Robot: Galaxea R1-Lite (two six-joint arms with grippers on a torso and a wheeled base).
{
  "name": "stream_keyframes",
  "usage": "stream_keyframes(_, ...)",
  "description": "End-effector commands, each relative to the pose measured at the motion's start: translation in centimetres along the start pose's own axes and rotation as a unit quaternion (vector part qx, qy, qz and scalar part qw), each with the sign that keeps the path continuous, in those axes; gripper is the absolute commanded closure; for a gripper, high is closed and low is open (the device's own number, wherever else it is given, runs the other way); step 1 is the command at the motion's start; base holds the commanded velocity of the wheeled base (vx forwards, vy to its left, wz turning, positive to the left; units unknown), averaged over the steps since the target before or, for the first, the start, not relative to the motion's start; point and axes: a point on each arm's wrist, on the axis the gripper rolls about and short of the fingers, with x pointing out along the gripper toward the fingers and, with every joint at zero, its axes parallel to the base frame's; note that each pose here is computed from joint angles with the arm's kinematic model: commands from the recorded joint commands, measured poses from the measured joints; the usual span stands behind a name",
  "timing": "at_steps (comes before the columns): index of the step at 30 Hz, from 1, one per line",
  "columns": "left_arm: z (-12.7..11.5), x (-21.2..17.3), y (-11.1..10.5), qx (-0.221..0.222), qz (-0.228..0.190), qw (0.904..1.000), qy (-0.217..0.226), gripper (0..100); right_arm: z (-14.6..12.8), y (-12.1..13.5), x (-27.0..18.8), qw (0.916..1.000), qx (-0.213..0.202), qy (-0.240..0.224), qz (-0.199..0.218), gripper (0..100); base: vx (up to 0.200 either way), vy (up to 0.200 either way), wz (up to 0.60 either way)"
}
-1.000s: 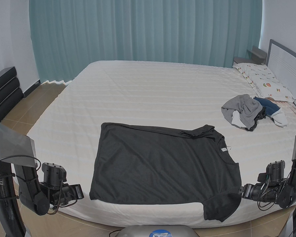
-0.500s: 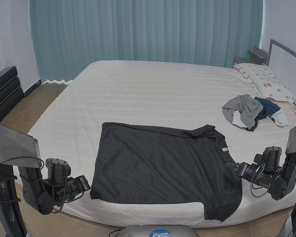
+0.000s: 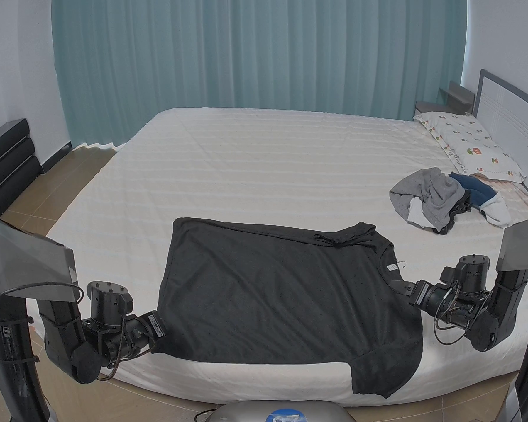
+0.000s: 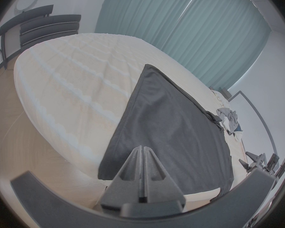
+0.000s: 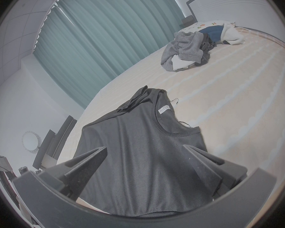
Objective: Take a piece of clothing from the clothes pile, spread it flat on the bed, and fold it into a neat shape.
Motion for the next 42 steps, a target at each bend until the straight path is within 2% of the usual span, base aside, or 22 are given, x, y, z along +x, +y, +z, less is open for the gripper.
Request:
stream_keyframes(1,0.6,0.3,-0.2,-0.014,-0.007,0.9998,-0.013,100,0.3,0.9,0.6,0.9998,-0.006,-0.01,0.014,0,0.2,0.0,0.0)
stream_keyframes(9,1.0,0.5,-0.4,-0.032,-0.013,0.9992,-0.022,100,0.7,2.7,3.0,0.9991,-0.003,-0.027,0.032,0,0.2,0.0,0.0)
stream_keyframes(13,0.9,0.6,-0.4,-0.032,-0.012,0.9992,-0.02,100,1.7,2.9,4.9,0.9991,-0.001,-0.03,0.029,0,0.0,0.0,0.0)
stream_keyframes(14,1.0,0.8,-0.4,-0.033,-0.012,0.9992,-0.02,100,2.6,3.2,6.6,0.9995,0.006,-0.023,0.022,0,0.0,0.0,0.0)
stream_keyframes(24,0.7,1.3,-0.4,-0.033,-0.009,0.9993,-0.016,100,5.2,4.5,14.1,0.9967,0.081,0.009,-0.003,0,0.0,0.0,0.0)
stream_keyframes(28,0.5,1.5,-0.2,-0.04,-0.007,0.9991,-0.012,100,4.9,4.8,16.3,0.9945,0.098,0.032,-0.015,0,0.0,0.0,0.0)
stream_keyframes(33,0.8,2.0,-0.5,-0.069,-0.013,0.9974,-0.018,100,4.3,4.4,17.8,0.9939,0.103,0.036,-0.02,0,0.0,0.0,0.0)
stream_keyframes(38,0.7,2.1,-0.4,-0.069,-0.009,0.9975,-0.015,100,4.7,4.6,18.6,0.994,0.105,0.025,-0.013,0,0.0,0.0,0.0)
stream_keyframes(42,0.7,2.1,-0.4,-0.069,-0.009,0.9974,-0.016,100,5.4,4.9,19.3,0.9944,0.104,-0.005,-0.018,0,0.0,0.0,0.0)
